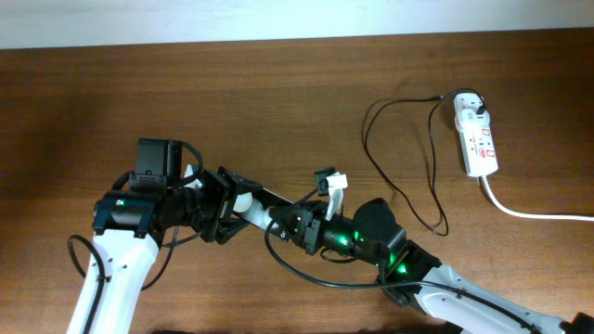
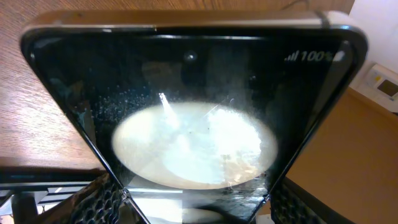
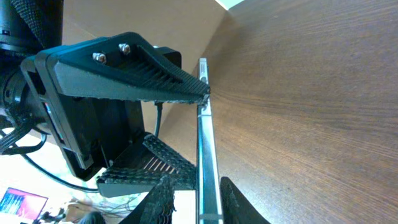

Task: Plug charger to phone and switch on socket
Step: 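Reach the right gripper toward the black USB-C cable end, then close the right gripper on the cable near its USB-C plug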

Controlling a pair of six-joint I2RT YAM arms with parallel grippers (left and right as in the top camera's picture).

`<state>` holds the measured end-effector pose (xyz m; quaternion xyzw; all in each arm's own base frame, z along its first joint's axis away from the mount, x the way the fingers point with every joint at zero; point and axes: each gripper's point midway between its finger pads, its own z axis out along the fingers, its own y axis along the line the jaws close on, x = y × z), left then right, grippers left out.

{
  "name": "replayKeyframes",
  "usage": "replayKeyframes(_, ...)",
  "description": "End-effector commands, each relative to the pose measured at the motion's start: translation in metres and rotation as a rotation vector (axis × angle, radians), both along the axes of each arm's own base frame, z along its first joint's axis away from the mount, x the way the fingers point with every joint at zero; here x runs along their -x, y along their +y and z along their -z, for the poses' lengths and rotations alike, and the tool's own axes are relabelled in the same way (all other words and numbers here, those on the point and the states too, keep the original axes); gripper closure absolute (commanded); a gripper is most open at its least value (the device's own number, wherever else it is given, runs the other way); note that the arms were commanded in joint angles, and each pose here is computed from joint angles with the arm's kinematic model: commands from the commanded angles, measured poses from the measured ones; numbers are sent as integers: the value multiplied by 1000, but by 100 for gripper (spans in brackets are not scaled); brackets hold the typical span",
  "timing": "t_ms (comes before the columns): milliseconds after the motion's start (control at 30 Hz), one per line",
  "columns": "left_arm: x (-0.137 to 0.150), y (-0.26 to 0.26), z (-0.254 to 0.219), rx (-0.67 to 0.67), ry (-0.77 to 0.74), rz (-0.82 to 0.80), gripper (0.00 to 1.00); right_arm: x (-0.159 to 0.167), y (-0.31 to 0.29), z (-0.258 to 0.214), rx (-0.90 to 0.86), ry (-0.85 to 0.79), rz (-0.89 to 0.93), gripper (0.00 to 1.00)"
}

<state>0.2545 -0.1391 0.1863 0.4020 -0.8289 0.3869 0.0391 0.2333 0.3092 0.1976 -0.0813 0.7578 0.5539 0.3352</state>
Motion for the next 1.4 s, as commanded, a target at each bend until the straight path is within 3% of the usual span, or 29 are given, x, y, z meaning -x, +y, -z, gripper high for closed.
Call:
replayKeyframes(0, 2, -4, -7, 28, -22, 25, 40, 6, 6, -6, -15, -7, -43, 80)
replayKeyframes(233, 3, -7, -10, 51, -19, 36, 34, 9, 8, -9, -43, 25, -63, 96)
replayKeyframes(267, 4, -8, -10, 56, -19, 38, 31, 9, 8, -10, -43, 24, -63, 96)
replayKeyframes(367, 4, -9, -12, 61, -30, 51, 6, 6, 6, -9, -57, 56, -47, 96)
replayKeyframes(467, 2, -9, -24, 34, -165, 134, 3, -6, -6, -9, -94, 144, -15, 96)
replayKeyframes(567, 5, -1, -56, -95, -475, 272, 2, -22, -25, -10, -170, 296, 25, 96)
replayKeyframes(600, 10, 5, -59, -144, -510, 276, 2, -25, -30, -10, -195, 345, 32, 96)
replayKeyframes(733, 50, 55, -46, -432, -445, 182, 2, -33, -45, -11, -325, 627, 65, 96)
replayKeyframes(867, 91, 86, -40, -509, -337, -31, 1, -30, -47, -12, -372, 755, 52, 96)
replayKeyframes(967, 94, 80, -23, -382, -264, -209, 1, -26, -46, -11, -368, 781, 34, 96)
replayKeyframes(1100, 53, 32, -18, -70, -340, -171, 0, -22, -47, 6, -330, 861, 61, 96)
replayKeyframes(1167, 39, 22, -9, 19, -316, -189, 2, -21, -47, 7, -330, 870, 56, 96)
replayKeyframes(1233, 32, 16, -6, 54, -297, -181, 10, -18, -47, 13, -336, 961, 73, 96)
replayKeyframes(1367, 24, 5, -4, 87, -271, -167, 10, -14, -40, 20, -341, 1037, 114, 96)
